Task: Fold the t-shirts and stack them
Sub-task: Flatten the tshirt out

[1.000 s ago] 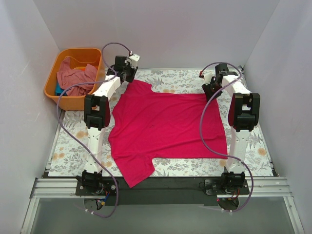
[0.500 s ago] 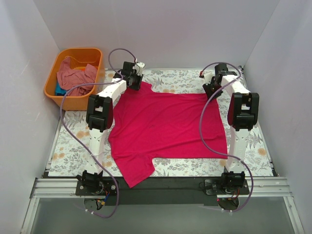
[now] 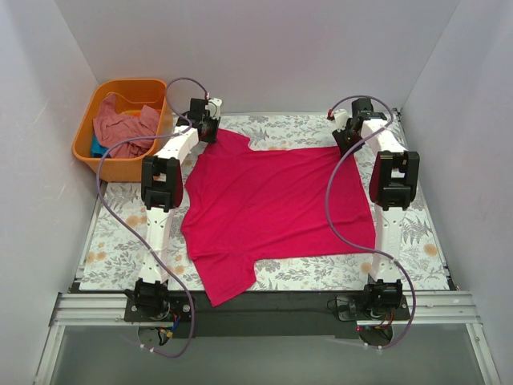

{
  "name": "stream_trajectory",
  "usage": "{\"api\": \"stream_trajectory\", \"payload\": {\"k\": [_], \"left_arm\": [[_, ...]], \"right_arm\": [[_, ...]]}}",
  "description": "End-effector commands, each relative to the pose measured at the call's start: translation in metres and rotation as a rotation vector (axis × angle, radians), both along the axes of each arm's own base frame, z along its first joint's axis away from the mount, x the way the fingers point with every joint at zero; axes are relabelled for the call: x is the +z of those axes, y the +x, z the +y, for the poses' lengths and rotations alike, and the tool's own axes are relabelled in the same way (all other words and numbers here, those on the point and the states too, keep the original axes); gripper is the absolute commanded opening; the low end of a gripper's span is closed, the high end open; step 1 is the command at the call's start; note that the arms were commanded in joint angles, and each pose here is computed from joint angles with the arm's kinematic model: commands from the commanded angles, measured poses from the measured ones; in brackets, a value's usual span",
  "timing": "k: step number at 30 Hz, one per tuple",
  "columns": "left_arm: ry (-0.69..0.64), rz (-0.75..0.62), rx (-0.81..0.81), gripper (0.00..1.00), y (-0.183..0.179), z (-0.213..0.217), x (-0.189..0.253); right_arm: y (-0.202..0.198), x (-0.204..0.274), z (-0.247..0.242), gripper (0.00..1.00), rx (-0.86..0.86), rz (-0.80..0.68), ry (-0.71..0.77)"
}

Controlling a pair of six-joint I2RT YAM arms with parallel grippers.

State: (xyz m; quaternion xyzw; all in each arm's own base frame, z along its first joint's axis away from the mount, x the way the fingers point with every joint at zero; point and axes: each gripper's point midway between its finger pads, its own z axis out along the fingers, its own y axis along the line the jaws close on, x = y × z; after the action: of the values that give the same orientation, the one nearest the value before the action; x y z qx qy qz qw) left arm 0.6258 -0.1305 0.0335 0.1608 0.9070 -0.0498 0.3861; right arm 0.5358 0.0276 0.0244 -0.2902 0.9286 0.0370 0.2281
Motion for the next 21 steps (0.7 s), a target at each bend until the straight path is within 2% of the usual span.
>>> {"api": "stream_trajectory", "payload": {"k": [1,4,6,10,13,14,16,21], "left_arm": [[-0.016,-0.063,-0.001,0.19,0.018,0.004,0.015],[-0.002,-0.119,-0.002,0.21,0.030,0.006,0.026],[-0.018,-0.154,0.015,0.25,0.036,0.011,0.042],[-0.127,-0.243,0.062,0.33,0.044,0.018,0.090],[-0.199,-0.231,0.046,0.37,0.037,0.016,0.102],[-0.215,-0.214,0.032,0.38,0.033,0.012,0.099],[-0.229,-0.183,0.026,0.48,0.027,0.009,0.092],[-0.239,-0.110,0.029,0.65,0.016,0.008,0.069]], "right_arm": [[0.016,-0.012,0.001,0.29,-0.009,-0.021,-0.001],[0.024,-0.004,0.002,0.30,-0.014,-0.049,0.008],[0.024,0.010,0.004,0.32,-0.007,-0.070,0.019],[0.022,0.045,0.005,0.45,0.007,-0.126,0.068],[0.025,0.073,-0.002,0.51,0.008,-0.180,0.118],[0.029,0.082,-0.004,0.53,0.006,-0.202,0.122],[0.032,0.086,-0.011,0.55,-0.004,-0.213,0.128],[0.034,0.070,-0.016,0.57,-0.013,-0.188,0.126]]}}
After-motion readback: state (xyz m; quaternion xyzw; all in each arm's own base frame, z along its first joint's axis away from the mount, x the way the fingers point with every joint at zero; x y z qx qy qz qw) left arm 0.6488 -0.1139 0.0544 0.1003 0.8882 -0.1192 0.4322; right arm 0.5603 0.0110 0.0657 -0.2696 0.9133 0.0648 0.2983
